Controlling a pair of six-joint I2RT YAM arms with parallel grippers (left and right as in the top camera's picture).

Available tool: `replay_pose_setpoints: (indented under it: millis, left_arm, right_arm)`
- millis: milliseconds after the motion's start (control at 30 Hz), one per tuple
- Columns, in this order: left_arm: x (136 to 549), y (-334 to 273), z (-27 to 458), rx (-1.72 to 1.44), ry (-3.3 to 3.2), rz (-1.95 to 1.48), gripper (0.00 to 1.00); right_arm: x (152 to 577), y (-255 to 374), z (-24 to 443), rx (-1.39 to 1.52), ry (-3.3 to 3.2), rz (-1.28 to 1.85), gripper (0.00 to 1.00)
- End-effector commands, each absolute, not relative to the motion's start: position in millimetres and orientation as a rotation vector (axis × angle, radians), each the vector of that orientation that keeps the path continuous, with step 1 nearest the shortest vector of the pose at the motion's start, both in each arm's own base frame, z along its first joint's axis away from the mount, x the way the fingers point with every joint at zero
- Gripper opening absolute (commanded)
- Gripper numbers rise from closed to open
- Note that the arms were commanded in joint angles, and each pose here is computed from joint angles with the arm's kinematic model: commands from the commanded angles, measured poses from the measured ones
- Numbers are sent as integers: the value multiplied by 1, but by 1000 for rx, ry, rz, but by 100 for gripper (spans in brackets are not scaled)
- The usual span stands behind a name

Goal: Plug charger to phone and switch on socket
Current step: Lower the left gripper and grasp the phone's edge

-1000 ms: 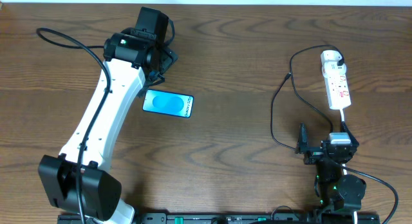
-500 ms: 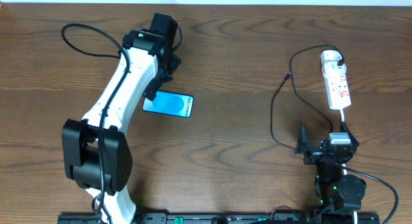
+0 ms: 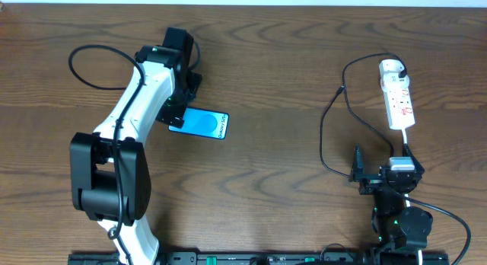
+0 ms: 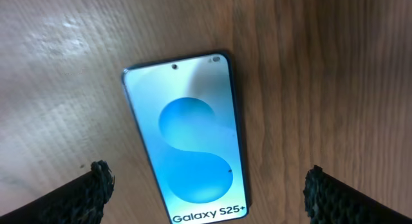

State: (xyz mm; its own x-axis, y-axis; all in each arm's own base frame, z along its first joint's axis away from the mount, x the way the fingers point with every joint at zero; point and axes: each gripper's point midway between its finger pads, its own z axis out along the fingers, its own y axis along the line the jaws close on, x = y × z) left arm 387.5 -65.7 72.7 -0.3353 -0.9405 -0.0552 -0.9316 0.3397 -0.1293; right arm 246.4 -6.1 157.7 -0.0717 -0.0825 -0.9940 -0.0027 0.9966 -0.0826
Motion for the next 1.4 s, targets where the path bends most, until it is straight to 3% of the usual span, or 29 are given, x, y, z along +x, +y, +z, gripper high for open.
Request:
replay_pose_setpoints:
  millis: [0,1367]
  left_arm:
    - [382,-74,55,-1750,2523,-143,96]
    - [374,-96,-11,-1750,2623,-70,96]
  right_arm:
    - [246,-8,158,-54,1641,-70,99]
    - [246,-8,158,-55,1641,-70,99]
